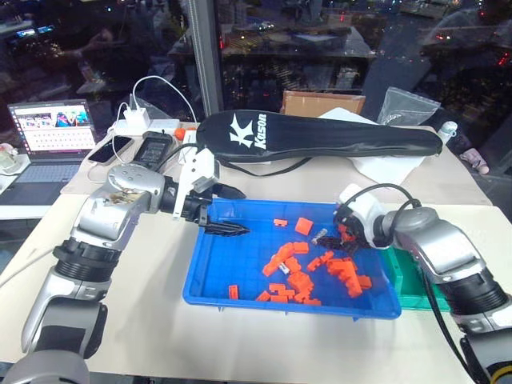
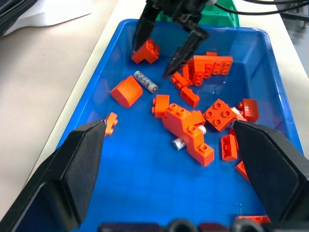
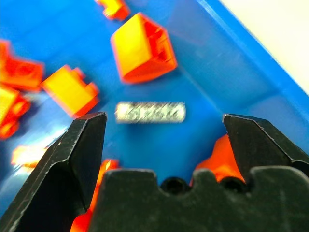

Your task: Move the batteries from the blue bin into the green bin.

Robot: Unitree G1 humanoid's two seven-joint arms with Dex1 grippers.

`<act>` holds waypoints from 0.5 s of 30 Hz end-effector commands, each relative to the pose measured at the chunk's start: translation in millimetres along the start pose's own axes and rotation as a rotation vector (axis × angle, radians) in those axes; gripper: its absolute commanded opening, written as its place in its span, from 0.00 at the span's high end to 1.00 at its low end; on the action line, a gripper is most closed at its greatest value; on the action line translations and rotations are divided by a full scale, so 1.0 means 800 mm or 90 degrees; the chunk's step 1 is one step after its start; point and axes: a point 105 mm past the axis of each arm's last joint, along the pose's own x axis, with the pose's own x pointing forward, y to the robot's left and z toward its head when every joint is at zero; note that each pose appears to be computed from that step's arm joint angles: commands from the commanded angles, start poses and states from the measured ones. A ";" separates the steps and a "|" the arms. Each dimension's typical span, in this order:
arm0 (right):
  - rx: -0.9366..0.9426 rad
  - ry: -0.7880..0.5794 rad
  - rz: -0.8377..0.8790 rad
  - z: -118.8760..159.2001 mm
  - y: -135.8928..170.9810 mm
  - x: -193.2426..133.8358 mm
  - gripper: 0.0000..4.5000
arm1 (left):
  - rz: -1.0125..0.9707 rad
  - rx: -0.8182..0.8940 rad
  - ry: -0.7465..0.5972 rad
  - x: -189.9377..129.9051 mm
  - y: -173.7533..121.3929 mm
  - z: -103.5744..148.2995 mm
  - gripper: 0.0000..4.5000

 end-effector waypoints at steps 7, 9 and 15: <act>-0.002 -0.009 0.013 -0.005 0.007 0.016 0.01 | 0.019 0.026 -0.001 -0.009 0.000 0.011 0.00; -0.005 -0.010 0.015 -0.007 0.008 0.020 0.01 | 0.020 0.026 -0.001 -0.009 -0.001 0.011 0.00; -0.002 -0.025 0.019 -0.007 0.008 0.022 0.25 | 0.019 0.026 0.003 -0.010 -0.004 0.010 0.00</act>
